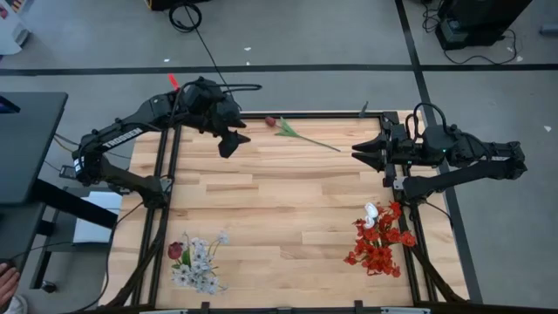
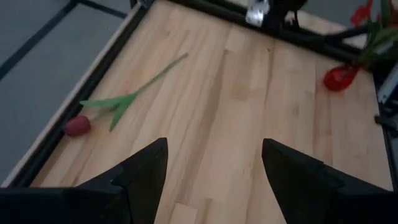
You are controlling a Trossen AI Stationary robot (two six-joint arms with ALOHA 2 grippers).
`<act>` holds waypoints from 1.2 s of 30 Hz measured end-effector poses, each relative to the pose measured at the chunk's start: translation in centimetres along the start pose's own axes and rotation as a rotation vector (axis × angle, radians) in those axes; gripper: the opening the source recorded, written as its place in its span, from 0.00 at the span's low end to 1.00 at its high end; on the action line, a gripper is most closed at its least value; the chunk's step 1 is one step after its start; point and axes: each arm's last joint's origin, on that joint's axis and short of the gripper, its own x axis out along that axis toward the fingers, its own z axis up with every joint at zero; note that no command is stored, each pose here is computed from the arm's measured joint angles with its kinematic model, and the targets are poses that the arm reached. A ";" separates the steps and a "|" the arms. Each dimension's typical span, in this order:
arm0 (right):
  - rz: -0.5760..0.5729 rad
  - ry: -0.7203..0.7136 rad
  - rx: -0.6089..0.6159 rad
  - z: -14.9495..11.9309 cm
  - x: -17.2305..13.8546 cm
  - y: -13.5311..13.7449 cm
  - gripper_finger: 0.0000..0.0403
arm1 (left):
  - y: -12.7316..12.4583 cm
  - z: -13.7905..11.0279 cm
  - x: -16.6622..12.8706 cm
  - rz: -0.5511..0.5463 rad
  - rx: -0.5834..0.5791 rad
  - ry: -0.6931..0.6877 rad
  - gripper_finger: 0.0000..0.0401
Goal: Sort flowers into vase by color
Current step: Put the red flower into the transparent vase
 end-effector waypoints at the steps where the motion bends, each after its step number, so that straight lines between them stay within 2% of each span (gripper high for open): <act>1: 0.000 0.000 0.000 0.0 0.0 0.0 0.30 | 0.1 0.1 0.0 0.005 -0.008 -0.012 0.66; 13: 0.000 0.001 0.000 0.0 0.0 0.0 0.30 | 0.7 1.0 0.0 0.040 -0.078 -0.100 0.66; 25: 0.000 0.000 0.000 0.0 0.0 0.0 0.30 | 0.7 1.3 0.0 0.037 -0.077 -0.134 0.66; 30: -0.001 0.000 0.000 0.0 0.0 0.0 0.30 | 1.0 1.7 0.5 0.085 -0.087 -0.161 0.66; 36: -0.205 0.023 -0.097 -0.5 0.2 -0.8 0.30 | 1.5 2.0 4.4 0.182 -0.219 -0.115 0.66</act>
